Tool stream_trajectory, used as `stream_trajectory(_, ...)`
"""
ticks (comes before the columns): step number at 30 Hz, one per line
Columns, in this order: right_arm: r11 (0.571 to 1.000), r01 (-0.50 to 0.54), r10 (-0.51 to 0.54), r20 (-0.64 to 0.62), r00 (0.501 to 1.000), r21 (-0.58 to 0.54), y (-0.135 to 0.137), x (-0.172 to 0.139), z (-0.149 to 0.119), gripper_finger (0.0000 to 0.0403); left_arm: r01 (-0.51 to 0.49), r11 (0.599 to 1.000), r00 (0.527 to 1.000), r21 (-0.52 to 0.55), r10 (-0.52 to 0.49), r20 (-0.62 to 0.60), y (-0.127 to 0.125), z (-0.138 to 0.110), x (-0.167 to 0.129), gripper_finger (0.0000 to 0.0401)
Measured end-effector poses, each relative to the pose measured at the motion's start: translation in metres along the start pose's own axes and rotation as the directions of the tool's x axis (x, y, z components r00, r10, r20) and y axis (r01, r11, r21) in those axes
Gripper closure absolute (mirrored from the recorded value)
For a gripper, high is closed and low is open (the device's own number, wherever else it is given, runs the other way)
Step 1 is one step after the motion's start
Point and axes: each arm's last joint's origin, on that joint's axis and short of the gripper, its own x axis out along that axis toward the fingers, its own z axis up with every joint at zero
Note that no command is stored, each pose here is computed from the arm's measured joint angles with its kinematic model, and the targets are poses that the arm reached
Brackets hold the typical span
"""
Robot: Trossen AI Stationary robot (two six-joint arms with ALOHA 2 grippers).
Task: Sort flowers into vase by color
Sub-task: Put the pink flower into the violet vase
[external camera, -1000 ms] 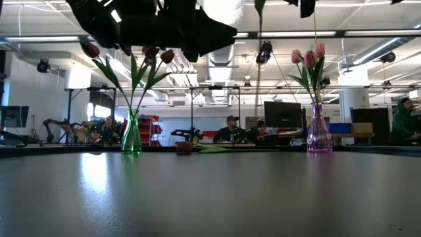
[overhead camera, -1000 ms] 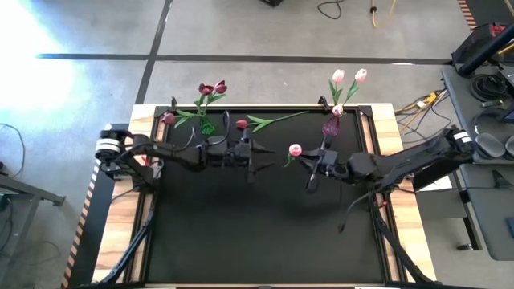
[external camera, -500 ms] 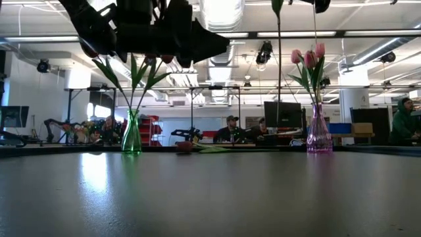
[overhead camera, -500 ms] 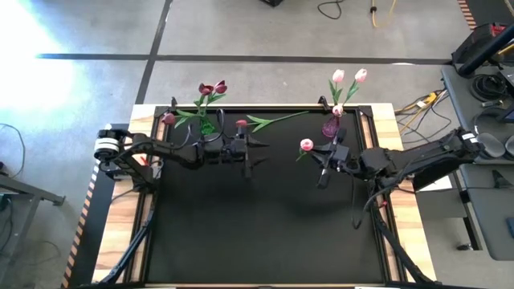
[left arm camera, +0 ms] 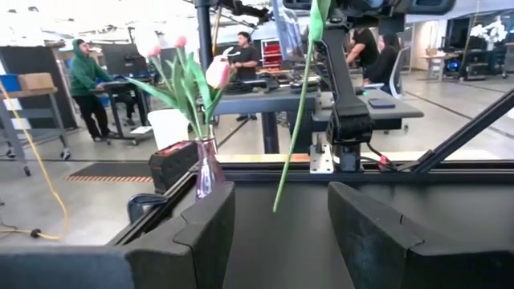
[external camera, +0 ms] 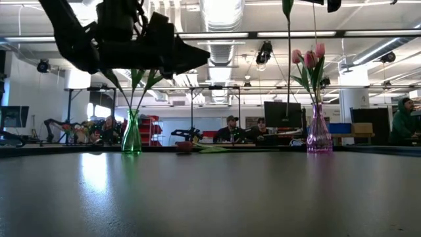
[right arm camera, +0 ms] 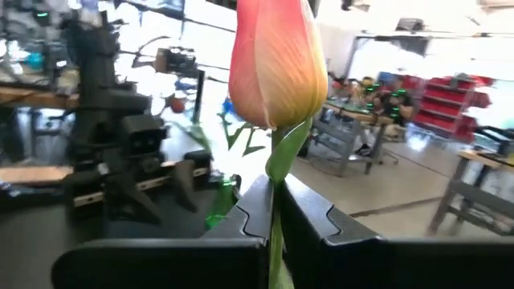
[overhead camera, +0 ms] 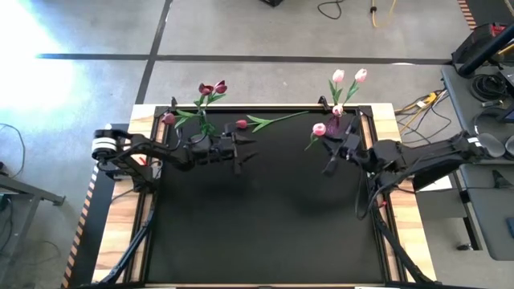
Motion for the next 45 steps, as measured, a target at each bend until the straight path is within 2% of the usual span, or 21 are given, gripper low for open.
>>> stream_trajectory(8, 0.97, 0.238, -0.239, -0.007, 0.971, -0.042, -0.024, -0.003, 0.019, 0.039, -0.027, 1.0, 1.0, -0.009, 0.027, 0.005, 0.006, -0.004, -0.021, 0.0216)
stream_trajectory(14, 0.905, 0.411, -0.416, -0.023, 0.909, -0.112, -0.04, -0.003, 0.035, 0.039, -0.086, 0.996, 0.996, -0.017, 0.086, 0.01, 0.014, -0.009, -0.029, 0.0217)
stream_trajectory(24, 0.818, 0.562, -0.57, -0.042, 0.82, -0.127, -0.061, 0.0, 0.044, 0.039, -0.098, 0.995, 0.995, -0.022, 0.098, 0.007, 0.016, -0.011, -0.03, 0.0217)
stream_trajectory(27, 0.776, 0.614, -0.627, -0.063, 0.777, -0.144, -0.064, -0.002, 0.049, 0.039, -0.098, 0.995, 0.995, -0.025, 0.098, 0.009, 0.016, -0.01, -0.03, 0.0217)
stream_trajectory(39, 0.747, 0.655, -0.663, -0.044, 0.748, -0.114, -0.079, -0.013, 0.056, 0.039, -0.102, 0.994, 0.995, -0.039, 0.103, 0.018, 0.018, -0.009, -0.03, 0.0217)
stream_trajectory(45, 0.758, 0.649, -0.652, -0.045, 0.757, -0.067, -0.079, -0.022, 0.058, 0.039, -0.102, 0.994, 0.994, -0.04, 0.103, 0.022, 0.018, -0.008, -0.029, 0.0217)
